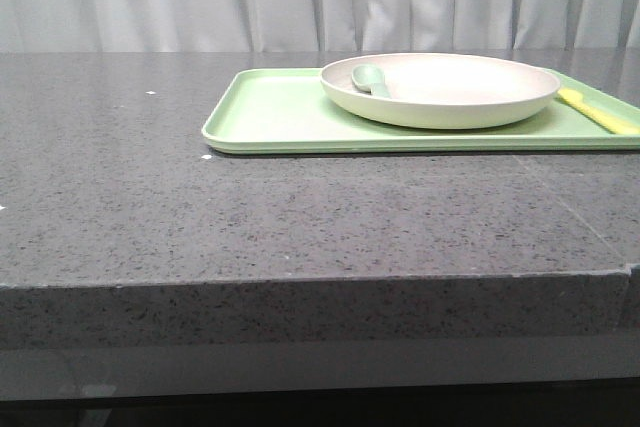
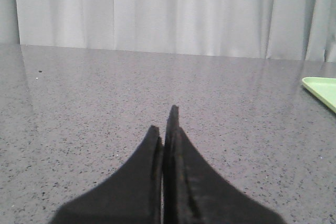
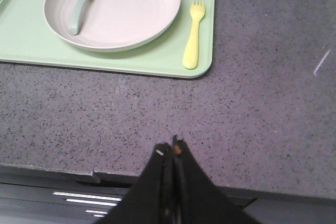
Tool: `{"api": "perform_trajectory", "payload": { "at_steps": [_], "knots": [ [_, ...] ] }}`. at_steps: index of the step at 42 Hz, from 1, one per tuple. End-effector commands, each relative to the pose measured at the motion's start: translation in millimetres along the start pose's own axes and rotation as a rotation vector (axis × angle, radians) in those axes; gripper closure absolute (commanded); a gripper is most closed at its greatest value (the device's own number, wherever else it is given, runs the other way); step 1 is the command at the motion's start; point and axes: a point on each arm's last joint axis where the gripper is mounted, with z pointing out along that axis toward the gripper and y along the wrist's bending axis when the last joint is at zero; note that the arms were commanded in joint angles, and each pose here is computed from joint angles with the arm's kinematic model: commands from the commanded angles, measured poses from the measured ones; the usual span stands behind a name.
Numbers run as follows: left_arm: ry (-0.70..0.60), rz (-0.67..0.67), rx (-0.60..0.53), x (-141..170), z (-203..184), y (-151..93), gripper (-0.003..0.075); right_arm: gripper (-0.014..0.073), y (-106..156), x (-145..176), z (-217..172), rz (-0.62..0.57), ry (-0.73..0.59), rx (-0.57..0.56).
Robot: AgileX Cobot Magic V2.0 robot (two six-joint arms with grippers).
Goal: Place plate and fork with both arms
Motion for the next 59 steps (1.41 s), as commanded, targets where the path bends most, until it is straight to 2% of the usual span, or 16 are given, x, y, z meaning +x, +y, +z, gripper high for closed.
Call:
{"api": "perform_trajectory", "payload": {
  "at_steps": [1, 45, 52, 59],
  "knots": [
    [-0.103, -0.031, 0.02, -7.9, -2.2, -0.7, 0.0739, 0.0663, 0.5, -10.8, -3.6, -0.001, -0.084, -0.001],
    [-0.103, -0.031, 0.023, -7.9, -2.2, -0.9, 0.0739, 0.0663, -0.5, -5.4, -5.1, -0.01, -0.098, 0.009],
    [-0.103, -0.031, 0.023, -7.9, -2.2, -0.9, 0.0739, 0.0663, -5.2, 17.8, 5.6, -0.028, -0.265, 0.039],
    [-0.103, -0.031, 0.023, -7.9, -2.2, -0.9, 0.0739, 0.0663, -10.4, 60.5, 29.3, -0.028, -0.489, 0.055]
  ]
}}
